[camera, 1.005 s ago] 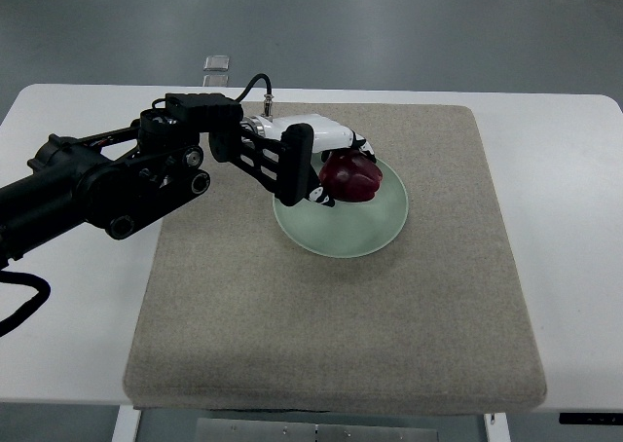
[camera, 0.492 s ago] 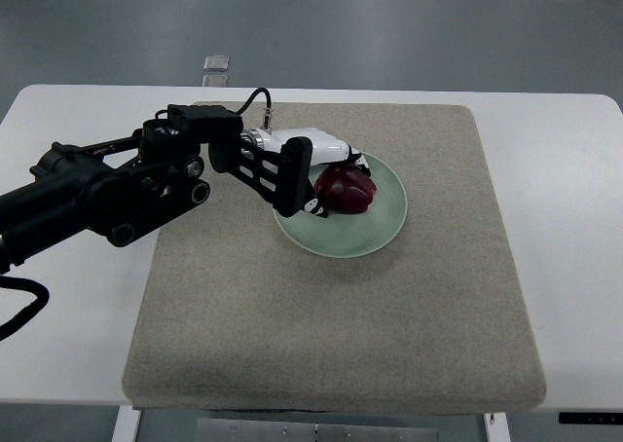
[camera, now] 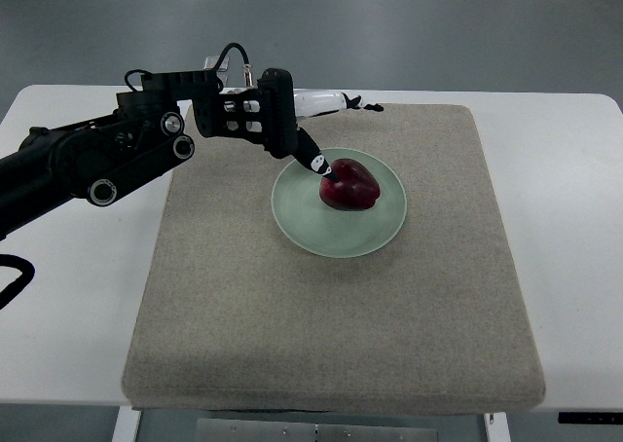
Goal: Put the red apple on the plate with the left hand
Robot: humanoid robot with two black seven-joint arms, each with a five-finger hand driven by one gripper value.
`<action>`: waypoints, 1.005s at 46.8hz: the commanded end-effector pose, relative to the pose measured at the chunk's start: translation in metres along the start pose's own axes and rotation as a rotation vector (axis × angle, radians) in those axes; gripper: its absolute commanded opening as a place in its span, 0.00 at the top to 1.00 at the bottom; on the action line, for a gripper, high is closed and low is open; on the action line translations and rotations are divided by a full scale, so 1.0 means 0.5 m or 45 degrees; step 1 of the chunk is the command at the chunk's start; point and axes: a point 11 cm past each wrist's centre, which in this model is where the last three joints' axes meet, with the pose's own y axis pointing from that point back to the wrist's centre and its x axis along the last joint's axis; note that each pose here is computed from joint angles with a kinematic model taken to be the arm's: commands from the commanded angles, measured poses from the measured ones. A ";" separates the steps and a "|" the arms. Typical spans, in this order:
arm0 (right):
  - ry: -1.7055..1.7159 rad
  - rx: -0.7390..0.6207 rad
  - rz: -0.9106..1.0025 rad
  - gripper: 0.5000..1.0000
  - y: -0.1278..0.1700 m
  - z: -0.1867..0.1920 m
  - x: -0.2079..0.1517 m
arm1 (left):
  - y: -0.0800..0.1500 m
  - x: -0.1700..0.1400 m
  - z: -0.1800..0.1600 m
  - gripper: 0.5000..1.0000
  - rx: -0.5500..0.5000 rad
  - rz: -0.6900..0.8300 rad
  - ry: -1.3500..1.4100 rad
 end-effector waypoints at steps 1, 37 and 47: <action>0.000 0.000 0.000 0.07 0.000 0.000 0.000 | 0.020 0.037 -0.012 0.01 -0.005 0.072 0.115; 0.000 0.000 0.000 0.07 0.000 0.000 0.000 | 0.335 0.183 -0.274 0.01 -0.188 0.749 1.505; 0.000 0.000 0.000 0.07 0.000 0.000 0.000 | 0.358 0.143 -0.310 0.01 -0.158 0.683 1.841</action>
